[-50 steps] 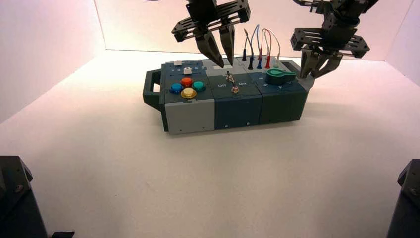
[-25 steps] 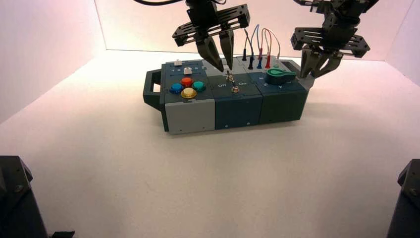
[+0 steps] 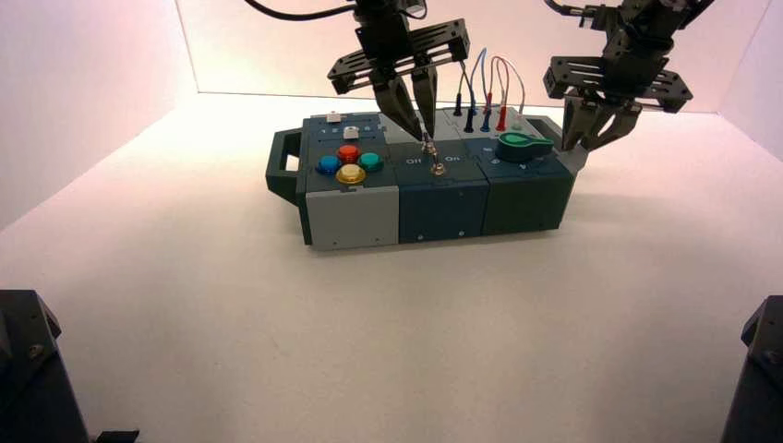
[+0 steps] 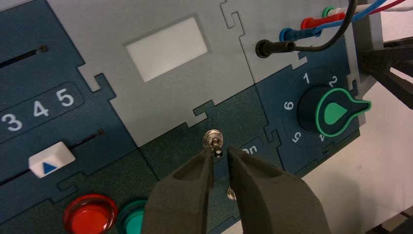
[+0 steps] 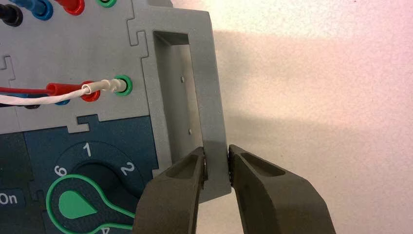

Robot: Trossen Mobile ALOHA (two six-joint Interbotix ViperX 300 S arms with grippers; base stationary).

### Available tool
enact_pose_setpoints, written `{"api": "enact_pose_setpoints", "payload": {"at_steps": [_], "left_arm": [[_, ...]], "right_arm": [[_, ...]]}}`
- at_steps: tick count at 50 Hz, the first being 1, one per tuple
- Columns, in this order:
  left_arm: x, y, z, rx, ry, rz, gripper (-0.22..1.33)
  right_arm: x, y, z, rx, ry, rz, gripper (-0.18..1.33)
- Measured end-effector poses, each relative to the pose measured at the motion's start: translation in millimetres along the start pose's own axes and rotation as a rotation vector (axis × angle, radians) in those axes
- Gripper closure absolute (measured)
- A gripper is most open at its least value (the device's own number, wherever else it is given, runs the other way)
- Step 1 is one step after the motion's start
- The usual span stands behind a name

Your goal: Flip the top switch on with the left gripper.

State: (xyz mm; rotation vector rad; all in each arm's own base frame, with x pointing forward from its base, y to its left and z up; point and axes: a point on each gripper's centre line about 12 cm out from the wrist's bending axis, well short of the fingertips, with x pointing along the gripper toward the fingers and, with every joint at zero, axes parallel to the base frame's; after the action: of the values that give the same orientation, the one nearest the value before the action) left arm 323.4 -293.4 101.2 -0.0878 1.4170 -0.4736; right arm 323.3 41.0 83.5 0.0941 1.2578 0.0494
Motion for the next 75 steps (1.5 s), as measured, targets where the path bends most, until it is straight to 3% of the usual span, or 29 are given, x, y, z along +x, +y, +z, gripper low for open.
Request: {"api": "enact_pose_setpoints", "payload": {"at_steps": [4, 10, 39, 44, 57, 75], "left_arm": [[-0.4, 0.4, 0.1, -0.001, 0.004, 0.0, 1.06], [1.0, 0.2, 0.6, -0.001, 0.01, 0.001, 1.15], [12.5, -9.5, 13.7, 0.014, 0.113, 0.025, 1.15], [13.9, -14.4, 17.0, 0.024, 0.114, 0.047, 1.15], [16.4, -26.6, 19.8, 0.089, 0.142, 0.184, 1.15], [20.8, -36.2, 30.4, 0.11, 0.15, 0.204, 1.15]], "right_arm": [[-0.3, -0.5, -0.1, 0.001, -0.002, 0.0, 0.65], [-0.3, -0.5, -0.1, 0.001, -0.002, 0.0, 0.65], [0.8, -4.2, -2.6, 0.009, -0.003, -0.005, 0.65], [1.0, -4.8, -2.7, 0.011, -0.004, -0.006, 0.65], [1.2, -4.4, -2.9, 0.008, -0.007, -0.006, 0.65], [2.1, -7.5, -3.5, 0.019, -0.014, -0.011, 0.65]]}}
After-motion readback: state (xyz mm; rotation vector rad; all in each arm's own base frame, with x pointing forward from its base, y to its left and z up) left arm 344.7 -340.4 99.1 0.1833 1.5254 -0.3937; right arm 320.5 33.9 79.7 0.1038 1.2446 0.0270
